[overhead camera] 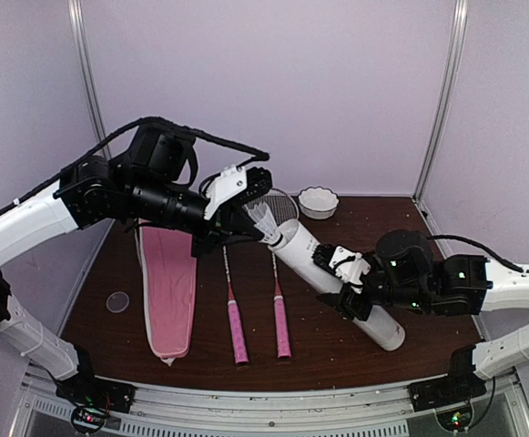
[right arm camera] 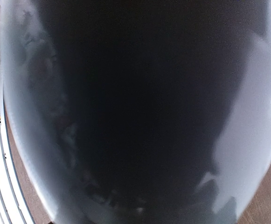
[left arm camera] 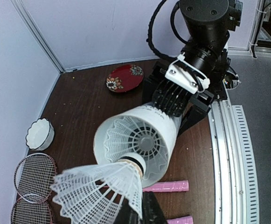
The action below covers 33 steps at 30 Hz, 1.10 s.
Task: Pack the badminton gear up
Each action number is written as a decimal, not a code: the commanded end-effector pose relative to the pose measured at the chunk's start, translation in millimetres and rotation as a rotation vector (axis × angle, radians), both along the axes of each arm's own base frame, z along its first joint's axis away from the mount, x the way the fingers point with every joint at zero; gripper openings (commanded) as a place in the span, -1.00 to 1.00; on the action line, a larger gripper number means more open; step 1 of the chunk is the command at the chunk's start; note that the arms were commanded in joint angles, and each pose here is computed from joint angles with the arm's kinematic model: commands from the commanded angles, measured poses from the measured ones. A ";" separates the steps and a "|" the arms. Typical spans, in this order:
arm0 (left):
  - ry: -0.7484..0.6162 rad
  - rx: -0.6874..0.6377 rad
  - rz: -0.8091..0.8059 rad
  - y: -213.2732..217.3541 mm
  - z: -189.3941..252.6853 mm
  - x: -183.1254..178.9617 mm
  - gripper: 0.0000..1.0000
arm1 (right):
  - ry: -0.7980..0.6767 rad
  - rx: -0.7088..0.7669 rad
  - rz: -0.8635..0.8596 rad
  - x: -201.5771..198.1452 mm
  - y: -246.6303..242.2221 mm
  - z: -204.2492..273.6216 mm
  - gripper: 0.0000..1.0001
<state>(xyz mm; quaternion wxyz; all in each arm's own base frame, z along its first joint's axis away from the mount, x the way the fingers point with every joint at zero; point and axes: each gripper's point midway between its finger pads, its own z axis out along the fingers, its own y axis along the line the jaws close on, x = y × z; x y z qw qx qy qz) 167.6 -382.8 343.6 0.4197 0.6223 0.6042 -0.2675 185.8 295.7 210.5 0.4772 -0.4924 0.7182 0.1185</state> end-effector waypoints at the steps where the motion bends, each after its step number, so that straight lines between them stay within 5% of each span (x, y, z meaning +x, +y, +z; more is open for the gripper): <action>1: -0.009 -0.026 -0.068 -4.2 16.6 -11.7 -0.65 | -0.034 0.057 0.015 1.3 10.3 24.0 -0.44; 5: 0.008 -0.002 -0.114 -1.1 10.4 -21.0 -0.13 | -0.037 0.054 0.019 0.8 10.7 23.6 -0.44; 9: 0.011 0.018 -0.127 -1.1 3.7 -22.1 0.04 | -0.036 0.054 0.024 0.0 10.9 24.0 -0.44; 21: 0.031 0.047 -0.205 -14.4 -12.9 -31.4 0.13 | -0.041 0.052 0.046 -2.7 17.0 27.7 -0.44; 33: 0.080 0.132 -0.276 -36.6 -55.5 -43.0 -0.01 | -0.048 0.072 0.045 -2.0 20.0 33.8 -0.45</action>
